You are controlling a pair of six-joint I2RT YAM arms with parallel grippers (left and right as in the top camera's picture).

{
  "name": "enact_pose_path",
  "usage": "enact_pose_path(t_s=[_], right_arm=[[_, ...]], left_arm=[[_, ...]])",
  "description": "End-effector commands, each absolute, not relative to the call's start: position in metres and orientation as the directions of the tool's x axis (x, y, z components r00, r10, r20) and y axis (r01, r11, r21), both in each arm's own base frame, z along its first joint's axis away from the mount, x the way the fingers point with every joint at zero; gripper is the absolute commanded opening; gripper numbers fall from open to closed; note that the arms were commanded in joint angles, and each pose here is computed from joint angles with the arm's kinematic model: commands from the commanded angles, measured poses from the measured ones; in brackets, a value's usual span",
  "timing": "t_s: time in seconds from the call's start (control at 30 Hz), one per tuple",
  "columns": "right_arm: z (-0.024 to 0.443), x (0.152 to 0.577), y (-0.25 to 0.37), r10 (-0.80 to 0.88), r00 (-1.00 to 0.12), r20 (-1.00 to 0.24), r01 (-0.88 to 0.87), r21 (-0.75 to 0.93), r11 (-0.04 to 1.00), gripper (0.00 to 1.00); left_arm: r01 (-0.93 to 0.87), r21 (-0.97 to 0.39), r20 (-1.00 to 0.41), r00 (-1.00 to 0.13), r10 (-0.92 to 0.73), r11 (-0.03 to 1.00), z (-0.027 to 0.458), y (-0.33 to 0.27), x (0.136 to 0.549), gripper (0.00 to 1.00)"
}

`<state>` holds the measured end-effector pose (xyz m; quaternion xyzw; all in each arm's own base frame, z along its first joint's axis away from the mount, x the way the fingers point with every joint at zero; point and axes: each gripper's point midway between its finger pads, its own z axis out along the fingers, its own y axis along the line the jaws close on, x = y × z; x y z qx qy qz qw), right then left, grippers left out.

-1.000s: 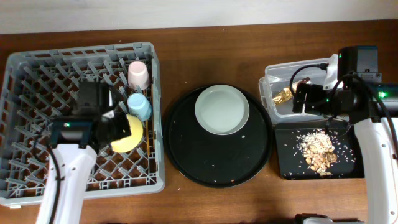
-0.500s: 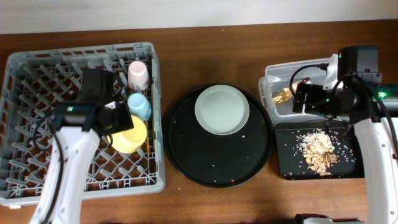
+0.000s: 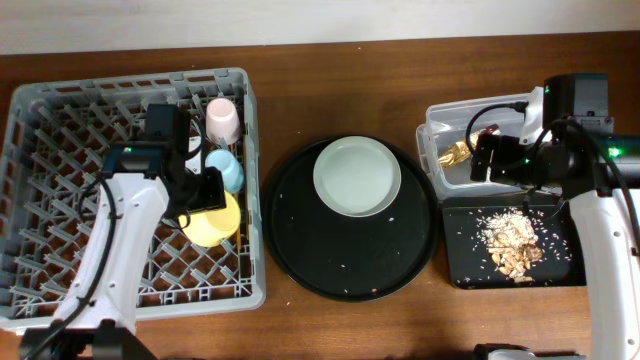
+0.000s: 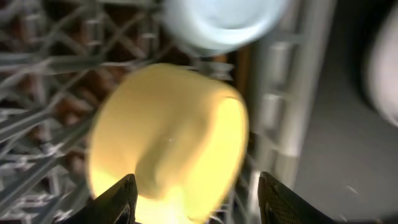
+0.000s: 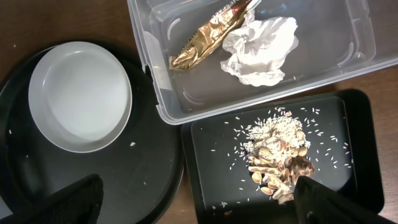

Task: Sort waste into correct bins and load items into the dishwasher rack
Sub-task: 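Reach the left gripper to the round tray and grasp the white plate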

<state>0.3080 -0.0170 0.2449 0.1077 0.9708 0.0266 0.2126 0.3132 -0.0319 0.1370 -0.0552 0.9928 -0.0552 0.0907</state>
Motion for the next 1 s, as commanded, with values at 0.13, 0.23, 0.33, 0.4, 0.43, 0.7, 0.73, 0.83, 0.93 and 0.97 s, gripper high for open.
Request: enact_pose_path(t_s=[0.13, 0.23, 0.33, 0.4, 0.43, 0.7, 0.73, 0.83, 0.93, 0.97], right_arm=[[0.245, 0.307, -0.021, 0.226, -0.884, -0.409, 0.21, 0.083, 0.974, 0.99], [0.245, 0.307, -0.021, 0.226, -0.885, -0.408, 0.21, 0.083, 0.974, 0.99], [0.245, 0.307, -0.021, 0.226, -0.885, -0.408, 0.21, 0.084, 0.974, 0.99], [0.245, 0.307, -0.021, 0.226, -0.885, -0.408, 0.21, 0.083, 0.974, 0.99], [0.245, 0.307, -0.021, 0.226, -0.885, -0.408, 0.21, 0.083, 0.974, 0.99], [0.245, 0.307, -0.021, 0.226, -0.885, -0.408, 0.21, 0.083, 0.974, 0.99], [0.245, 0.307, -0.021, 0.226, -0.885, -0.408, 0.21, 0.083, 0.974, 0.99], [0.245, 0.307, -0.021, 0.226, -0.885, -0.408, 0.21, 0.083, 0.974, 0.99], [0.245, 0.307, -0.021, 0.226, -0.884, -0.409, 0.21, 0.083, 0.974, 0.99], [0.245, 0.307, -0.021, 0.226, -0.885, -0.408, 0.21, 0.084, 0.974, 0.99]], left_arm=[[-0.069, -0.224, -0.133, -0.986, -0.101, 0.972, 0.138, -0.054, 0.305, 0.6], [-0.065, -0.22, -0.204, -0.973, -0.111, 0.973, 0.155, -0.053, 0.316, 0.6], [-0.028, -0.237, -0.318, -0.942, -0.105, 0.971, 0.19, -0.063, 0.328, 0.59], [-0.016, -0.241, -0.392, -0.913, -0.112, 0.97, 0.212, -0.068, 0.333, 0.6], [-0.009, -0.242, -0.422, -0.899, -0.113, 0.97, 0.221, -0.071, 0.334, 0.6], [0.264, -0.261, -0.508, -0.855, 0.101, 0.929, 0.229, -0.169, 0.331, 0.68], [0.31, -0.262, -0.519, -0.844, 0.138, 0.914, 0.226, -0.188, 0.332, 0.68], [0.399, -0.264, -0.533, -0.819, 0.213, 0.878, 0.212, -0.232, 0.334, 0.68], [0.464, -0.262, -0.521, -0.806, 0.28, 0.846, 0.182, -0.273, 0.336, 0.68], [0.472, -0.262, -0.517, -0.805, 0.29, 0.842, 0.176, -0.279, 0.337, 0.68]])
